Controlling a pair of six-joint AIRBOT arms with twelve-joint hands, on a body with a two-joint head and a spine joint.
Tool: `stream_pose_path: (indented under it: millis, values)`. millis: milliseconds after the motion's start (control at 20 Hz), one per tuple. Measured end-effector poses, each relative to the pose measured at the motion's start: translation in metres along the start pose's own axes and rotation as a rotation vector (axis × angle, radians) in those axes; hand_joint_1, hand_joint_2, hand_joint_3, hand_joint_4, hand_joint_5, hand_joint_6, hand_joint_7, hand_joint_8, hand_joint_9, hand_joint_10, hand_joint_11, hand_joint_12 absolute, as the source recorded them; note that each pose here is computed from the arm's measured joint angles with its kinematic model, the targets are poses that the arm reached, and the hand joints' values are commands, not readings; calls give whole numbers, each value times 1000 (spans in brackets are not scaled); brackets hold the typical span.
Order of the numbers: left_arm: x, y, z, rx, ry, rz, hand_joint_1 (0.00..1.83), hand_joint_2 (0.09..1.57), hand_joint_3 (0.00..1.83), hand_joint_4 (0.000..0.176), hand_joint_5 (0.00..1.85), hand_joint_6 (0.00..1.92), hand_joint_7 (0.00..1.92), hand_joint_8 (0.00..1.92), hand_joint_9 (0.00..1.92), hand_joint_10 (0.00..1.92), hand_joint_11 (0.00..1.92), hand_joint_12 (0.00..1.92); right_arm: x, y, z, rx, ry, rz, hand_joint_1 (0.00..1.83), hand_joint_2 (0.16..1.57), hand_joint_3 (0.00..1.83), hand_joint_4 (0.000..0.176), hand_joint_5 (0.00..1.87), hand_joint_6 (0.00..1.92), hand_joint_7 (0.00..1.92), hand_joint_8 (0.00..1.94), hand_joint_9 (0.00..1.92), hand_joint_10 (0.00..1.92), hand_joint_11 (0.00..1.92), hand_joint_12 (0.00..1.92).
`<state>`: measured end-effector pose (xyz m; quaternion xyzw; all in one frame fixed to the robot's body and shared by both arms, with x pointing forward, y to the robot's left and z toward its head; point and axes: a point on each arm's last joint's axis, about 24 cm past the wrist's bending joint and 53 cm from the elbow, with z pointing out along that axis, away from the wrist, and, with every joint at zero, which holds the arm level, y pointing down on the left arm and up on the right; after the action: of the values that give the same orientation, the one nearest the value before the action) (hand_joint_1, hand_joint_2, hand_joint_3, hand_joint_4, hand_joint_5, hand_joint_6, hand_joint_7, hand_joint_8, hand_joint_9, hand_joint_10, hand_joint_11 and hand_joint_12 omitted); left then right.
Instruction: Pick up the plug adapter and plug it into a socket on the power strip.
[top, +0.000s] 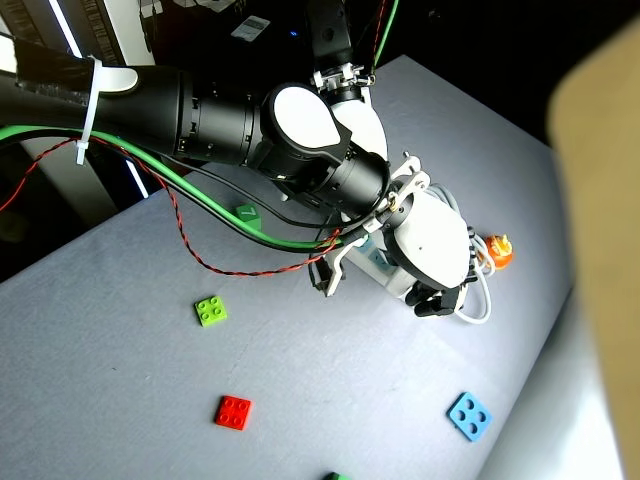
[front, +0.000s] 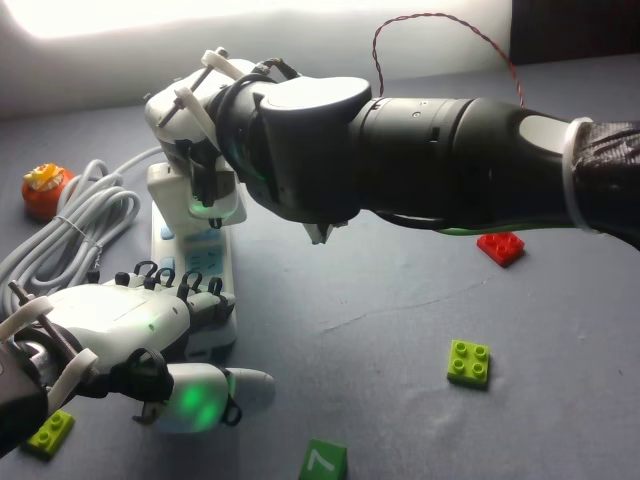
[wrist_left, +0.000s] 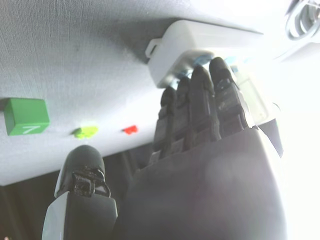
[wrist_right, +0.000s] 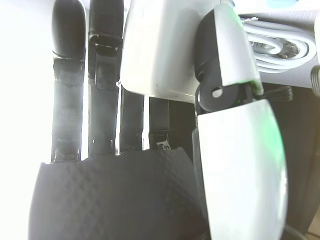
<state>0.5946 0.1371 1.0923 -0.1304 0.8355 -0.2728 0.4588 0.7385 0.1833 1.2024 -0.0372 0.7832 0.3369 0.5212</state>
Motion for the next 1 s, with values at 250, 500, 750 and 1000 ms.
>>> stream_pose_path:
  millis: [250,500,750,1000]
  values:
    - [0,0,0,0,0,0,0,1206,0,0,117,2,146,4,147,5,0,321,4,1,1,8,4,2,1227,1124,0,0,885,1053,1052,971,1248,5,765,1029]
    - [1,1,0,-2,1,3,0,1210,1,0,118,1,157,7,160,5,0,341,8,-13,0,22,19,35,1224,1121,1,0,890,1059,1054,953,1255,7,772,1010]
    - [0,1,0,-2,1,2,0,1205,0,0,113,1,153,0,156,0,0,332,13,-15,-2,30,24,21,1226,1123,1,0,879,1066,1055,960,1249,3,786,987]
    - [0,1,0,-2,0,3,0,1203,0,0,119,0,156,1,151,0,0,300,13,-15,-2,29,24,19,1236,1109,0,0,906,1019,1090,908,1267,10,799,984]
